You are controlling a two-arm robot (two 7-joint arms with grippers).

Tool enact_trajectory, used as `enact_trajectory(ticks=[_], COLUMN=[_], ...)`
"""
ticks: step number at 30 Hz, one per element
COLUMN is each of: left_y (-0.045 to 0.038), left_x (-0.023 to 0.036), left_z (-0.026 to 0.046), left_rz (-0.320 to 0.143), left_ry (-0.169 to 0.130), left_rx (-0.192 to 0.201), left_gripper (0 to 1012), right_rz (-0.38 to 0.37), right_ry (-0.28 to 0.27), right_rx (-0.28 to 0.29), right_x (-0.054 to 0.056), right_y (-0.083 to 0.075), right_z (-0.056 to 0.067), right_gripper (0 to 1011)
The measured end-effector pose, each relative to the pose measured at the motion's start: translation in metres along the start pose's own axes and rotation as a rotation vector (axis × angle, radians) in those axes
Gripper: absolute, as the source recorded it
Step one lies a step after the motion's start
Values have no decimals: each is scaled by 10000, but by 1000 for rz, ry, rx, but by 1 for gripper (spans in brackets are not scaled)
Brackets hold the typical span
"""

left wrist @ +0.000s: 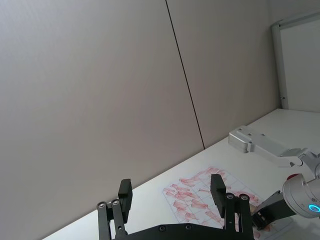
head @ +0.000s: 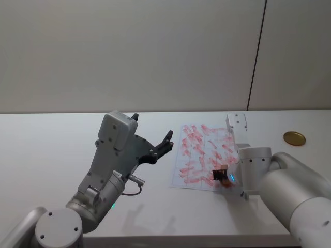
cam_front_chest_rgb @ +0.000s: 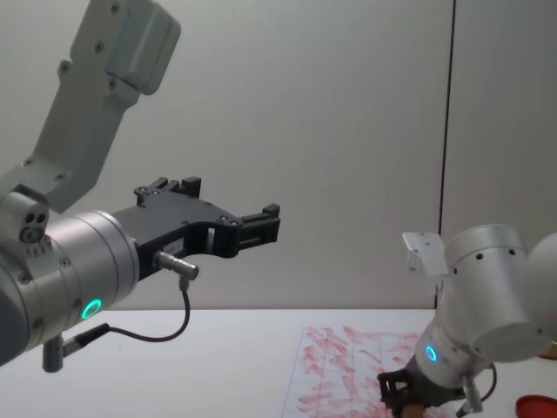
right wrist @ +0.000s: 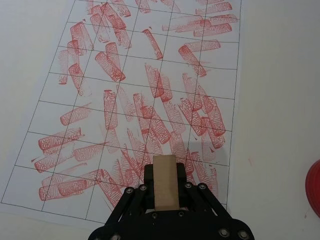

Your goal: Use the one hand to pick up the stamp and affix it onto the A4 paper.

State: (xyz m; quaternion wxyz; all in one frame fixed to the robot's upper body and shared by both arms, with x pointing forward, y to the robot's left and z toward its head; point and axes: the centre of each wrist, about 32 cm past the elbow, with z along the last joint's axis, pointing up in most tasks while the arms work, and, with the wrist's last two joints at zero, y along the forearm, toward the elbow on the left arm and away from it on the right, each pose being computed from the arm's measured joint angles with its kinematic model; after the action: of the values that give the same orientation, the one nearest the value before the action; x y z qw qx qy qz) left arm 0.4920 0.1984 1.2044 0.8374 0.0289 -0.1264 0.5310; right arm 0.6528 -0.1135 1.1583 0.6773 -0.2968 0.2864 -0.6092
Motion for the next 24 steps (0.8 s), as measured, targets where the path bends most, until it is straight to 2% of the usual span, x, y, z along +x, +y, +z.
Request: enact_trajectory(ticks=[8,14,15,24], left_y=[0,0,0,0], left_x=[0,0,0,0], left_z=[0,0,0,0], left_rz=[0,0,0,0], left_ry=[0,0,0,0], left_rx=[0,0,0,0], left_gripper=[993,993,993,993], right_rz=[4,15,20,45], right_ry=[11,19,21,37], right_rx=[22,54,78,164], right_x=[23,41,37,52], right_y=[-15,-93,-147,-405], right_z=[14,44,95,219], right_gripper=[224,225,224,225])
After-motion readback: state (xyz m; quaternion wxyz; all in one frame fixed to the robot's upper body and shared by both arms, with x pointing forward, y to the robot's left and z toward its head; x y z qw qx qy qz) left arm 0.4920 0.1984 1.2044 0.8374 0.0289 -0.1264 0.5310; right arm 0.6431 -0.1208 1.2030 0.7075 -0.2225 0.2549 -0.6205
